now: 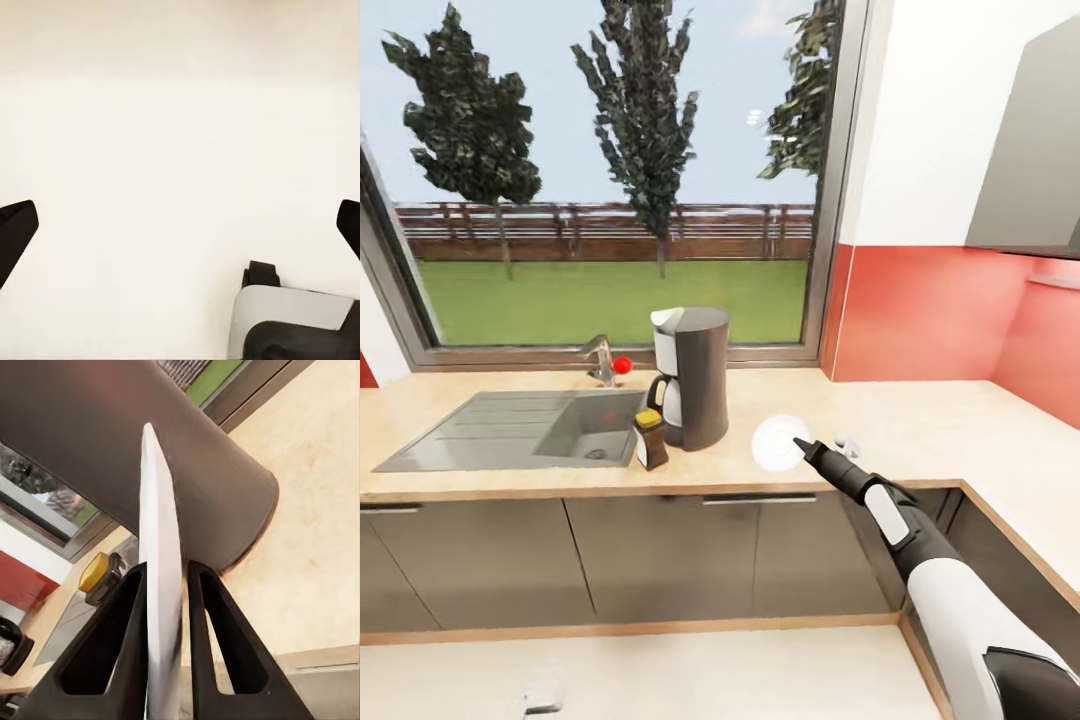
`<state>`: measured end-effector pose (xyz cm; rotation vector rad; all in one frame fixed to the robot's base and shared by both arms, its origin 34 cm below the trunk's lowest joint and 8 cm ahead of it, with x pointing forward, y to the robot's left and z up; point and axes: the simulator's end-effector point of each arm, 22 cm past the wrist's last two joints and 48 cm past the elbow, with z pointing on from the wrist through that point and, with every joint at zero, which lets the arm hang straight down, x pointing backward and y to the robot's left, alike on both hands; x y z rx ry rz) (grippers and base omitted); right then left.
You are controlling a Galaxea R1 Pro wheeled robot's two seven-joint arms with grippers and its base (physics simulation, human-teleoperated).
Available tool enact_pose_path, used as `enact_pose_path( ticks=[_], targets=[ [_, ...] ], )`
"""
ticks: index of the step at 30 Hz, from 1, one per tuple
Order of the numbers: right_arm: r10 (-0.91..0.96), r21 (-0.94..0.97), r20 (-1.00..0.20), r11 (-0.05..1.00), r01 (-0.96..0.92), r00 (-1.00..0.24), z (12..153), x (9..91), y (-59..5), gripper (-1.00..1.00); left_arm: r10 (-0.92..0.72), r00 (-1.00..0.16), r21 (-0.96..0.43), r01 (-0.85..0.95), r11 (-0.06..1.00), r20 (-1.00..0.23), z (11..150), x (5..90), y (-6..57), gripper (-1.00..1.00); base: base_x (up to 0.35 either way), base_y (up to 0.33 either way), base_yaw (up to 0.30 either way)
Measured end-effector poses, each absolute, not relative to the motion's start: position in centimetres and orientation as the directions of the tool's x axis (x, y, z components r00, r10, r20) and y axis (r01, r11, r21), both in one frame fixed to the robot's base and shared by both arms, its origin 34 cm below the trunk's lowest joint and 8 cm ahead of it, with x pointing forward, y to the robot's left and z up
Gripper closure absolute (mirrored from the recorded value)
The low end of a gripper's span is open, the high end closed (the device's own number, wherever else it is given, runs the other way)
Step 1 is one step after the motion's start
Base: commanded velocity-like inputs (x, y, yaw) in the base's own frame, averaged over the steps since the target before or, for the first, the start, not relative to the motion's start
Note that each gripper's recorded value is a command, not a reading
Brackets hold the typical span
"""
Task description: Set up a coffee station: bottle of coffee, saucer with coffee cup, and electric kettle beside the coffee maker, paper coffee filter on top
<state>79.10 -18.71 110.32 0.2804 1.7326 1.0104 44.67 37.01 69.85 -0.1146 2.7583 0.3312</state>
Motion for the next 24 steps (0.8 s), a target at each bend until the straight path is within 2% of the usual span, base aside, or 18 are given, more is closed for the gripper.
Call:
enact_pose_path(
  ticks=[3,12,17,20,24],
  targets=[
    [0.620,0.740,-0.668,0.612,-0.279,-0.412,110.3,79.1,-18.4,1.00,-0.004,-0.963,0.257,-0.076,0.963,-0.270,68.2,40.9,37.8,-1.00,0.000,0.000,0.276],
    [0.627,0.747,-0.646,0.637,-0.191,-0.436,107.7,79.1,-19.3,1.00,0.016,-0.983,0.347,-0.049,0.937,-0.182,67.9,38.2,39.7,-1.00,0.000,0.000,0.255],
    [0.642,0.750,-0.640,0.641,-0.162,-0.423,107.5,79.3,-20.6,1.00,0.015,-0.985,0.366,-0.049,0.929,-0.170,68.0,37.9,40.1,-1.00,0.018,0.000,0.050],
    [0.693,0.786,-0.596,0.606,-0.119,-0.406,107.4,79.4,-22.5,1.00,0.012,-0.989,0.374,-0.045,0.926,-0.149,67.7,36.9,40.4,-1.00,0.015,0.000,0.002],
    [0.743,0.844,-0.497,0.534,-0.051,-0.448,106.7,78.9,-23.4,1.00,0.009,-0.992,0.375,-0.040,0.926,-0.127,67.4,35.9,40.2,-1.00,0.126,0.000,0.000]
  ],
)
